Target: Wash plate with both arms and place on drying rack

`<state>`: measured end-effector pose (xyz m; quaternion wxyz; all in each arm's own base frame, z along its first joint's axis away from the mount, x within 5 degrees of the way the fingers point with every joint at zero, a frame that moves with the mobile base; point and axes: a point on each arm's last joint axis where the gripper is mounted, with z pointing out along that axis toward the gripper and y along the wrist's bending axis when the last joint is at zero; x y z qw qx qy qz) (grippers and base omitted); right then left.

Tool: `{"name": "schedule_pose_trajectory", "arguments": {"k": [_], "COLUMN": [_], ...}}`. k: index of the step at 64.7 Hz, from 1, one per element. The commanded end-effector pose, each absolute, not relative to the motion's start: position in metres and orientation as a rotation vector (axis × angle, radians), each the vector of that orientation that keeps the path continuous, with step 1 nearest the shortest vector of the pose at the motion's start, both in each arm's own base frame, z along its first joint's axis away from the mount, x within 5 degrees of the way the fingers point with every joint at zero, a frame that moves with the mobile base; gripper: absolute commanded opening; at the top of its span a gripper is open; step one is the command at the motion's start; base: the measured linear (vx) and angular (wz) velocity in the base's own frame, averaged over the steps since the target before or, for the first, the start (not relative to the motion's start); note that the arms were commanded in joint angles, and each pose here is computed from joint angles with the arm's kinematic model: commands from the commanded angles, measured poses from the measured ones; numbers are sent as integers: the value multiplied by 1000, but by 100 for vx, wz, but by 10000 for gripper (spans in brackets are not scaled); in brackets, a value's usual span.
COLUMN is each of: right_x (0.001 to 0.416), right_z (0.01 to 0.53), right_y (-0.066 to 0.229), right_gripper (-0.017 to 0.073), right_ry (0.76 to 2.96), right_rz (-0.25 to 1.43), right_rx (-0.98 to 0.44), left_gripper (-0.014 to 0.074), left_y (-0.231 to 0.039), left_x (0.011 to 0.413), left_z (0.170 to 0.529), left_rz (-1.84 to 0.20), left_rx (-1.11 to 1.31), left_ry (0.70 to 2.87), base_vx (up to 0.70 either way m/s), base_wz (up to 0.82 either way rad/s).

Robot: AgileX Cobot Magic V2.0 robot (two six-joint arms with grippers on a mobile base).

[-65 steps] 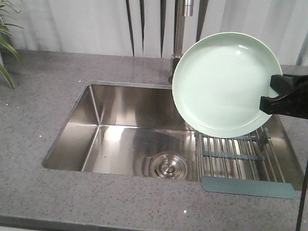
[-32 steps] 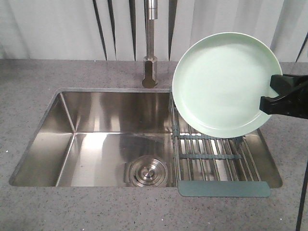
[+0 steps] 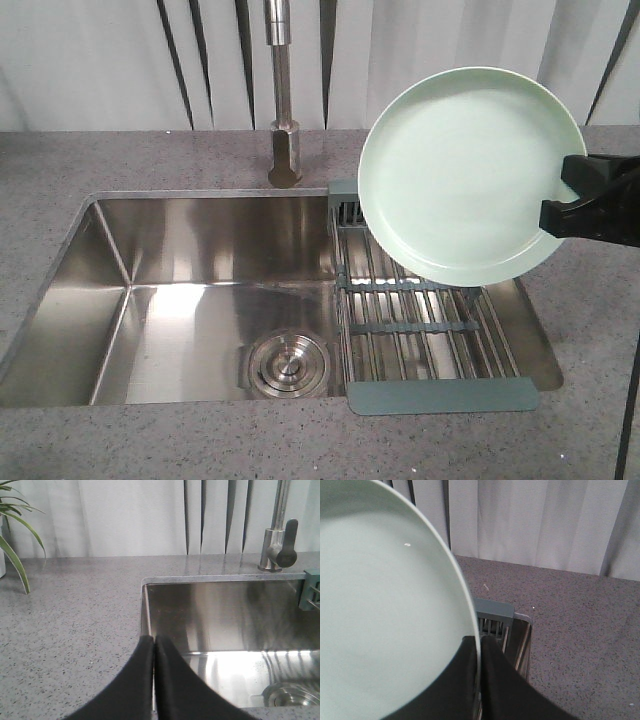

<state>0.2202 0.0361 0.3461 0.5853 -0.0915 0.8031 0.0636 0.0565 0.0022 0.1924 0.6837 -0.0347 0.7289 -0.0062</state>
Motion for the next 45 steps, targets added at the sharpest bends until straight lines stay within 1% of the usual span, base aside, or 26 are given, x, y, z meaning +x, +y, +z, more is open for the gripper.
{"name": "schedule_pose_trajectory", "arguments": {"k": [1,45], "right_x": [219,219], "right_z": [365,365], "right_y": [32,32], "right_gripper": [-5,-5], "right_ry": [1765,1765], "right_rz": [121,121], "right_rx": [-177,-177], "left_gripper": [-6,-6], "left_y": [2,2], "left_x": [56,56], "left_z": [195,195], "left_rz": [-28,-28], "left_rx": [-88,-88], "left_ry": [1560,1560], "base_vx": [1,1], "base_wz": [-3,-1]}}
